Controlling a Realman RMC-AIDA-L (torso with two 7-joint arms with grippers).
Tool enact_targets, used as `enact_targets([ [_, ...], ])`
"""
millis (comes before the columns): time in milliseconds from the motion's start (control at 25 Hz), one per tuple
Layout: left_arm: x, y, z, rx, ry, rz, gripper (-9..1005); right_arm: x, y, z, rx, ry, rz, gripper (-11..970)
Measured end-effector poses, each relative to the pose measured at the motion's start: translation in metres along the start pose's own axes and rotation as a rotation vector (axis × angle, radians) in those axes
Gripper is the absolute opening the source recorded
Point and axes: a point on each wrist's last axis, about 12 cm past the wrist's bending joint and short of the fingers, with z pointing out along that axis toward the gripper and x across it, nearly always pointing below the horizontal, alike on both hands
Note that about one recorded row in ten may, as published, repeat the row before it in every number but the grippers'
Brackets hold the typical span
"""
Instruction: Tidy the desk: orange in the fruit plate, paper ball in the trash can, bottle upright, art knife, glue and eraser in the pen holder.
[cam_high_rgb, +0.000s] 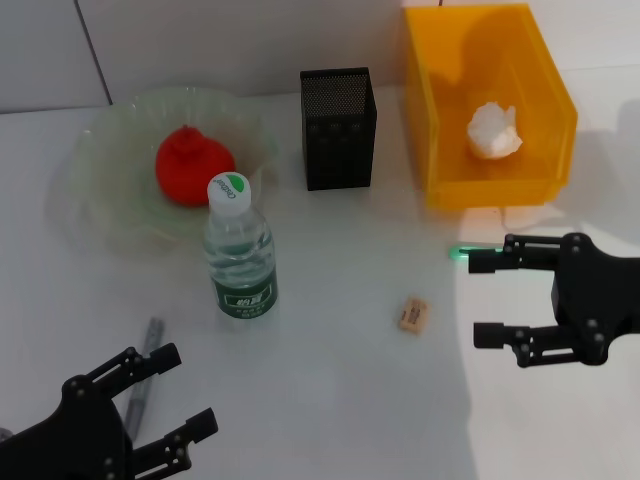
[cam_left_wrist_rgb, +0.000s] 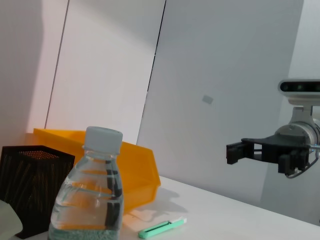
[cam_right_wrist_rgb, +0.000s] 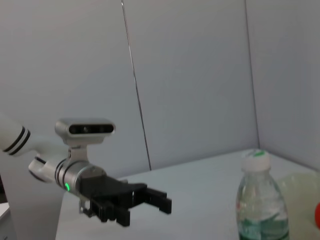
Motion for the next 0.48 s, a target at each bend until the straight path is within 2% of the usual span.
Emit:
enact_targets([
  [240, -0.001, 0.001, 0.001, 0.008, -0.001, -0.006, 815, 0.0, 0.001, -0.005, 0.007, 0.029, 0.036, 746],
  [280, -0.004, 0.002, 0.005, 0.037, 0.002, 0.005, 815, -0.006, -0.002, -0.007, 0.02, 0.044, 0.041, 746],
  [440, -0.004, 0.003, 0.007, 0.045, 0.01, 0.006, 815, -0.019, -0.007, -0.006, 0.047, 0.064, 0.04, 746],
  [480, -0.002, 0.004, 0.01, 0.05, 0.021, 0.003, 815, -0.033, -0.013, -0.004, 0.075, 0.088, 0.029, 746],
])
